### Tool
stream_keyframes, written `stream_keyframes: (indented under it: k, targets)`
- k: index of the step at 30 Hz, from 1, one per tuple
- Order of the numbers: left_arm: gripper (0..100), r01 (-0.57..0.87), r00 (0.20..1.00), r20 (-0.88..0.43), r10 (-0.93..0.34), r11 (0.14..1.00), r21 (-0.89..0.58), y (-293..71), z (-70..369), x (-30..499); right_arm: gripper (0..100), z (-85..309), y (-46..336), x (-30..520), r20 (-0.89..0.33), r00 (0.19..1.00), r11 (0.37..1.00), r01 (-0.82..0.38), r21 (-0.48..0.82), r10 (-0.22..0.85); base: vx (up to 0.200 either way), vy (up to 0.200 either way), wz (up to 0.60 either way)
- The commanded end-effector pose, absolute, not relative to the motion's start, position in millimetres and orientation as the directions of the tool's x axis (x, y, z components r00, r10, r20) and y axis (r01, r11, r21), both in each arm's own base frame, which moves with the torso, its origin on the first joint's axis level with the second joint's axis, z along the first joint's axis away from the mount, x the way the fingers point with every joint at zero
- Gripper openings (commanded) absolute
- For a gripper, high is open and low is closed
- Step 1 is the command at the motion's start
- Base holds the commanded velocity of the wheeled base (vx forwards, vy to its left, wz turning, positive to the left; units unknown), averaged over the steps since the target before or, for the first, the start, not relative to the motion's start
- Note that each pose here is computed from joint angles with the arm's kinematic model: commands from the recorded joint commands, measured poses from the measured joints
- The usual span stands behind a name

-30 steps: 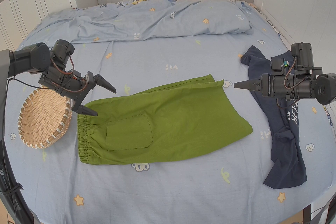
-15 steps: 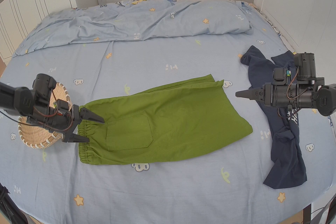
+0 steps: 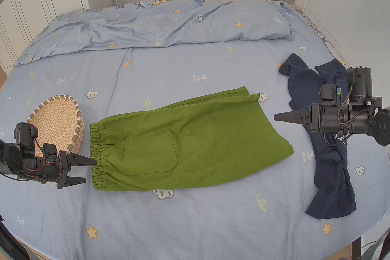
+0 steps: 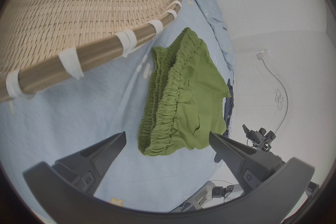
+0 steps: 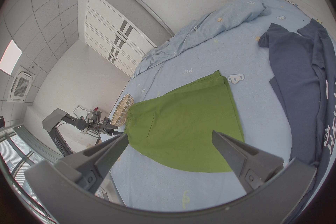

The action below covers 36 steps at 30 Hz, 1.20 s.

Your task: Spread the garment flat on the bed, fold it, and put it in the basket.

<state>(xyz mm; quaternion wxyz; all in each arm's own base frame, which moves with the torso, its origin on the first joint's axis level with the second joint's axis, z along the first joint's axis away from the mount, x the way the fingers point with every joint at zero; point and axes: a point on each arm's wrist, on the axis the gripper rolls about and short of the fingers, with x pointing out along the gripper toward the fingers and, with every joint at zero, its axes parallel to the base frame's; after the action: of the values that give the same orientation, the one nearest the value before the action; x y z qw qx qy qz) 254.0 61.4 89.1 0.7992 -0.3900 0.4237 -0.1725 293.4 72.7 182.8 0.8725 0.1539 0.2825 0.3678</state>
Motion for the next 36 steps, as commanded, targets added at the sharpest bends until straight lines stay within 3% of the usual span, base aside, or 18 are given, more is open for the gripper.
stream_keyframes:
  k: [1,15,36]
  targets:
    - [100,-0.068,0.574,-0.544,-0.612,0.626,-0.777,65.0,79.6,256.3,100,184.6,73.7,289.5,-0.375,0.567,0.677,-0.562,0.475,0.733,0.000,0.000,0.00]
    - [100,0.020,0.559,-0.521,-0.645,0.638,-0.770,50.7,51.9,283.3,100,182.2,73.7,289.4,-0.378,0.566,0.678,-0.561,0.474,0.733,0.000,0.000,0.00]
    - [100,0.093,0.572,-0.478,-0.667,0.631,-0.770,42.1,50.5,325.2,100,182.1,73.4,288.0,-0.378,0.566,0.678,-0.564,0.471,0.733,0.000,0.000,0.00]
